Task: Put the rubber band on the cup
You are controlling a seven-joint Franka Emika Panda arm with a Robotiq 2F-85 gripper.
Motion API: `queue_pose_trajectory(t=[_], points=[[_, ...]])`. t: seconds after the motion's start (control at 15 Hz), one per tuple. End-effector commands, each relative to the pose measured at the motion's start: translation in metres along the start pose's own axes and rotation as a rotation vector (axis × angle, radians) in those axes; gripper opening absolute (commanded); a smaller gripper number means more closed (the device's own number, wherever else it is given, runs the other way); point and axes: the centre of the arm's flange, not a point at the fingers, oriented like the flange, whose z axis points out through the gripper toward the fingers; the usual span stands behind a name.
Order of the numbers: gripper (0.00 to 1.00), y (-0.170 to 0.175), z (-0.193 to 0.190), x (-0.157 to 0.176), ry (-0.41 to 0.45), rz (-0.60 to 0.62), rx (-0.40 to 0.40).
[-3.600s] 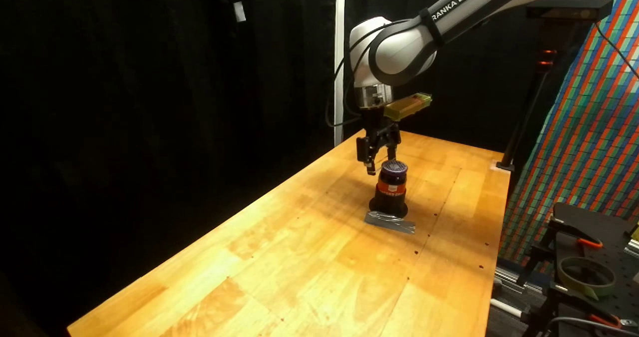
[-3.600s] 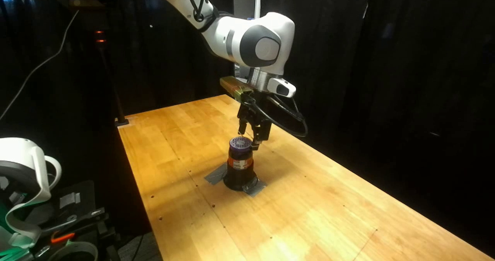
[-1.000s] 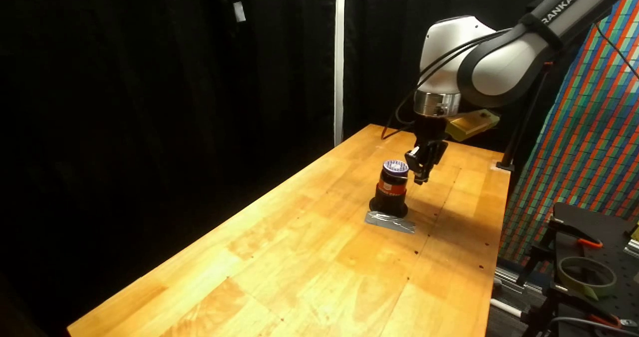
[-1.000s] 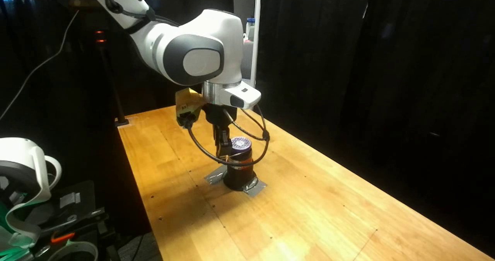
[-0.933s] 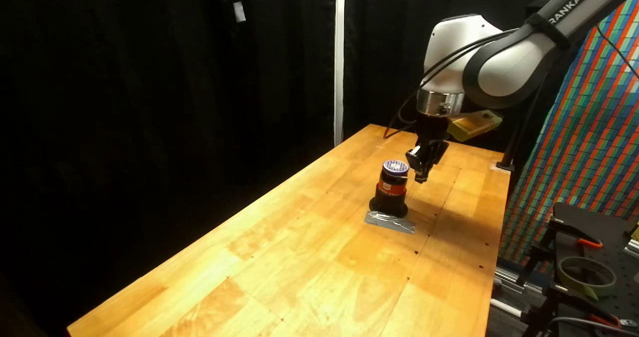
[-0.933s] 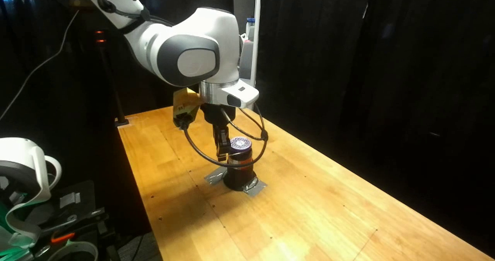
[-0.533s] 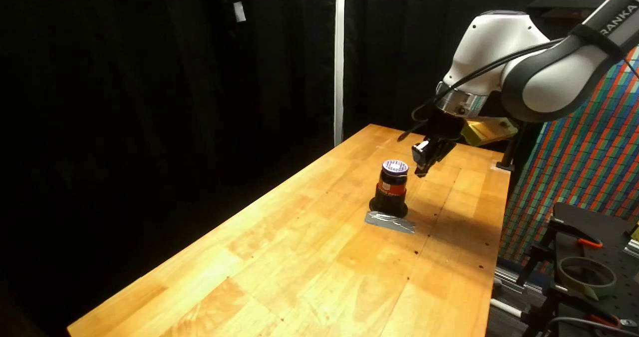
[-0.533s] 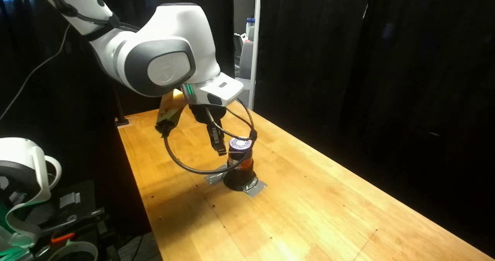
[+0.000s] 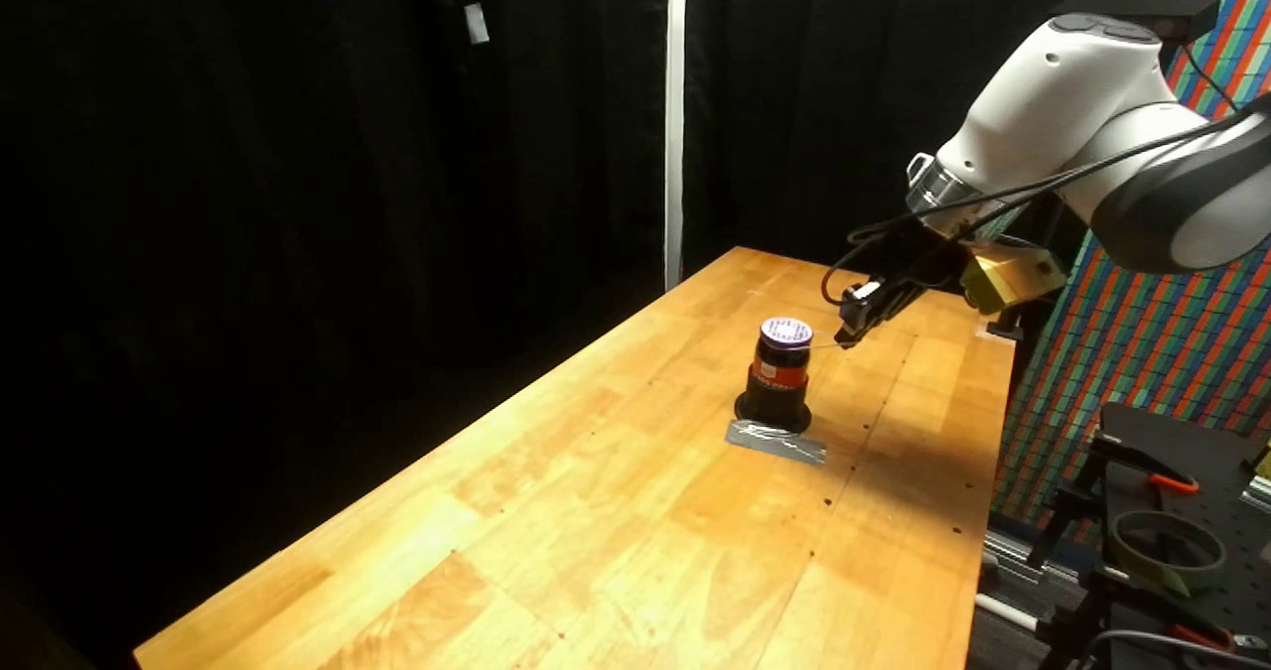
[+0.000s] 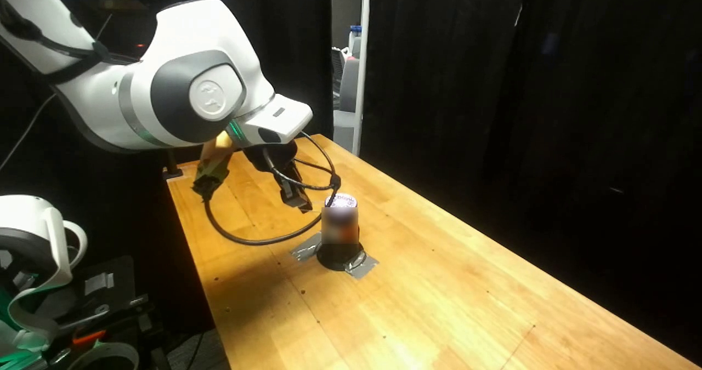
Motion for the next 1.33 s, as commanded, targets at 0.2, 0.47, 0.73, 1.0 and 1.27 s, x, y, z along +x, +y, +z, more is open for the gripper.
queue_pose_trajectory(t=[0.2,0.47,0.73,1.0,1.27], points=[[0.11,-0.006,0.011,-0.034,0.087,-0.037,-0.031],[0.11,-0.013,0.021,-0.045,0.139,-0.060,-0.020],[0.10,-0.020,0.031,-0.059,0.204,-0.091,-0.006],[0.10,-0.026,0.045,-0.070,0.295,-0.176,-0.032],[0.10,-0.031,0.070,-0.085,0.389,-0.240,-0.056]])
